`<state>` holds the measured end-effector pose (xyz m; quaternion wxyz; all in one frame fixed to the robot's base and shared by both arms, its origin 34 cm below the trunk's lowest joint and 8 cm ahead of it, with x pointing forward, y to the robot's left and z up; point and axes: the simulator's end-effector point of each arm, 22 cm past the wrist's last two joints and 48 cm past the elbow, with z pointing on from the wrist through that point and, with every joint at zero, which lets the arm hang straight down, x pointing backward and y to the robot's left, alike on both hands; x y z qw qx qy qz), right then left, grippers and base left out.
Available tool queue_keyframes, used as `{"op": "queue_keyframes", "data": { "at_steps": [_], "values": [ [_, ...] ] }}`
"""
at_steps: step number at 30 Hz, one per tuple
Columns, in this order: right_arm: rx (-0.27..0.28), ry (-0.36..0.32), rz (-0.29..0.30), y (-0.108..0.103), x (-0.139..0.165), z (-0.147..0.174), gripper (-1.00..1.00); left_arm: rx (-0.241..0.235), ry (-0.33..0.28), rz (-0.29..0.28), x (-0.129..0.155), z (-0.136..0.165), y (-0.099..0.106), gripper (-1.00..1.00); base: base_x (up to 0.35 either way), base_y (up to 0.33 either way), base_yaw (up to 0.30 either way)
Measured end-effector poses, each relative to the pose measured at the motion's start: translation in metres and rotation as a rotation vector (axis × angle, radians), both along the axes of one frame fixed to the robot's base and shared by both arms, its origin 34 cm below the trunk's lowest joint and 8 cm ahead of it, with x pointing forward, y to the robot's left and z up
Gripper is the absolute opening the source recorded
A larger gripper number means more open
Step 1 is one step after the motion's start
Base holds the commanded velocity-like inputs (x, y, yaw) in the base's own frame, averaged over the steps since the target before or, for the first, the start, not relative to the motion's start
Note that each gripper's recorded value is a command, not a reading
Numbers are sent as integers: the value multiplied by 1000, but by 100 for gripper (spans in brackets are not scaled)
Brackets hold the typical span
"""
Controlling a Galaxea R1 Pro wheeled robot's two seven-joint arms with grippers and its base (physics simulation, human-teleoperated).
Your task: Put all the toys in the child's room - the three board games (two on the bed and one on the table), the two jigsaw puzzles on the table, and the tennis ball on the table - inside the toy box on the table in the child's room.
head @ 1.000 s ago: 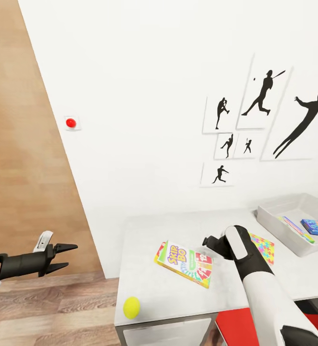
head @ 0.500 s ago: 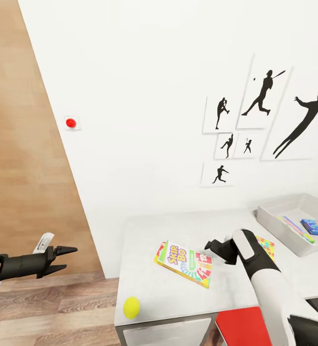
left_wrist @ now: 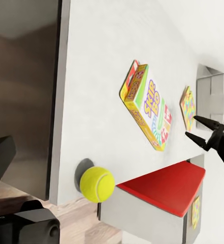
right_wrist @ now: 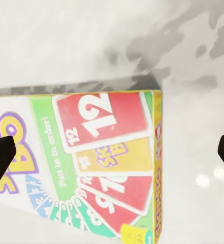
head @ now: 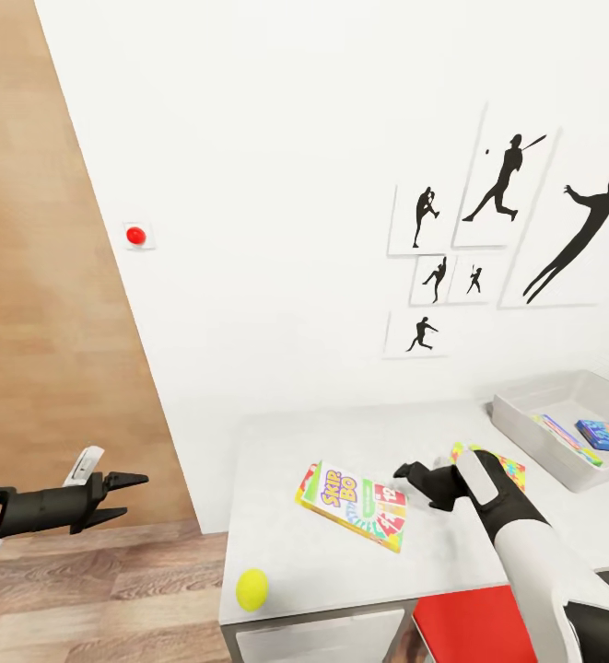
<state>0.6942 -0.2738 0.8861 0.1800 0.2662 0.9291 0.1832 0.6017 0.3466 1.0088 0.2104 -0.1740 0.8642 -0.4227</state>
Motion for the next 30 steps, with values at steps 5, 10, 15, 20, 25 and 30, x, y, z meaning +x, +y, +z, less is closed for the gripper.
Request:
{"op": "queue_keyframes", "data": {
  "at_steps": [5, 10, 15, 20, 25, 30],
  "values": [
    [11, -42, 0, 4, 8, 5, 100, 0, 0, 0, 0, 0, 0, 100, 0, 0, 0],
    [10, -55, -1, 4, 10, 6, 100, 0, 1, 0, 0, 0, 0, 100, 0, 0, 0],
    [9, -59, -3, 3, 10, 5, 100, 0, 0, 0, 0, 0, 0, 100, 0, 0, 0],
    [8, -63, -6, 3, 11, 6, 100, 0, 0, 0, 0, 0, 0, 100, 0, 6, 0],
    [7, -65, -9, 3, 11, 5, 100, 0, 2, 1, 0, -1, 1, 100, 0, 153, 0],
    [6, -59, -10, 2, 11, 1, 100, 0, 8, 2, 0, -4, 1, 100, 0, 108, 0]
  ]
}}
